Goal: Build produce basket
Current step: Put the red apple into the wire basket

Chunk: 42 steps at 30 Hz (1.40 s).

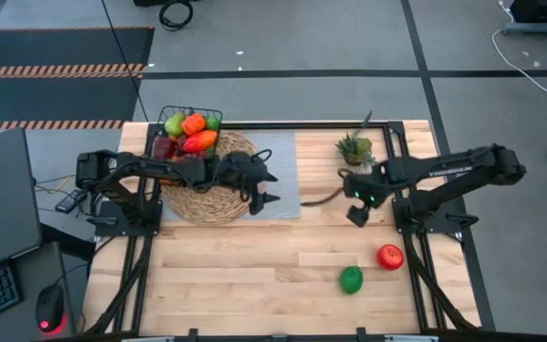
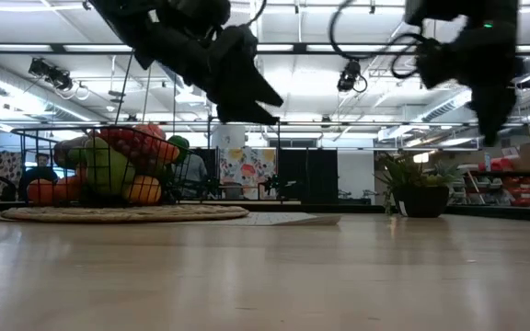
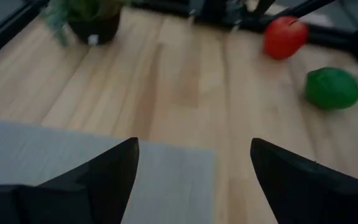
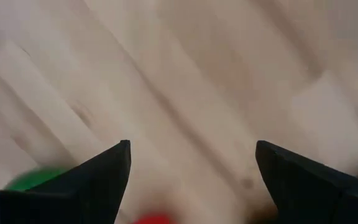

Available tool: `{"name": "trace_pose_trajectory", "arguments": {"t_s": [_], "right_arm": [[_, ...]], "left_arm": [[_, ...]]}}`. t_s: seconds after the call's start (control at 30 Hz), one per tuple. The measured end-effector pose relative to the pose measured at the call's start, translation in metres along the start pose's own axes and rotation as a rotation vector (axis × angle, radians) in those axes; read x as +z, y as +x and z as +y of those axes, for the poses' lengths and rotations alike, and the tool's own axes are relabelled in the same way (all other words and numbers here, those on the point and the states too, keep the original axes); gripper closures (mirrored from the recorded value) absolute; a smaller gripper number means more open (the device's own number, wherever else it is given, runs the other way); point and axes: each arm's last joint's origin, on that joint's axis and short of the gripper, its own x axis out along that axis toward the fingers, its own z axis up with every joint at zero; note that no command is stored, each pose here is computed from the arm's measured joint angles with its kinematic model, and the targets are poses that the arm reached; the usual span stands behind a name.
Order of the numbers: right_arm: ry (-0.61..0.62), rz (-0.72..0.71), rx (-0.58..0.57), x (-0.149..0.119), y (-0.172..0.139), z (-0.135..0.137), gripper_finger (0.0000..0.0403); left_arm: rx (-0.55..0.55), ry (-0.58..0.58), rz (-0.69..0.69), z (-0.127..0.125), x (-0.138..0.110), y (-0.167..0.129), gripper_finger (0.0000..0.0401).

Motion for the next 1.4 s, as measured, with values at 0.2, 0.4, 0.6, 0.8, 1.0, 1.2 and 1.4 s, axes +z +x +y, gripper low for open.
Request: {"name": "trace_pose_trajectory", "arguments": {"t_s": [0.2,0.4,0.6,0.8,1.0,1.2,1.4], "right_arm": [[0.095,0.147,0.038,-0.038,0.017,0.011,0.0054],[0.134,0.17,0.045,-0.061,0.011,0.029,0.0054],[0.176,0.244,-0.019,-0.091,0.012,0.04,0.0054],[0.178,0.285,-0.103,-0.114,0.019,0.05,0.0054],[0.147,0.292,-0.154,-0.124,0.026,0.055,0.0057],[0.124,0.293,-0.154,-0.128,0.03,0.06,0.0119],[0.112,0.292,-0.131,-0.129,0.032,0.063,0.0242]], "left_arm": [[-0.072,0.038,-0.07,-0.024,0.001,0.002,0.0085],[-0.16,0.08,-0.117,-0.055,0.002,0.001,0.0085],[-0.19,0.09,-0.112,-0.076,-0.002,0.0,0.0085],[-0.199,0.093,-0.109,-0.088,-0.005,-0.001,0.0086],[-0.205,0.084,-0.106,-0.097,-0.007,-0.003,0.0086],[-0.201,0.085,-0.107,-0.1,-0.007,-0.003,0.0094],[-0.189,0.084,-0.109,-0.1,-0.007,-0.003,0.0097]]}}
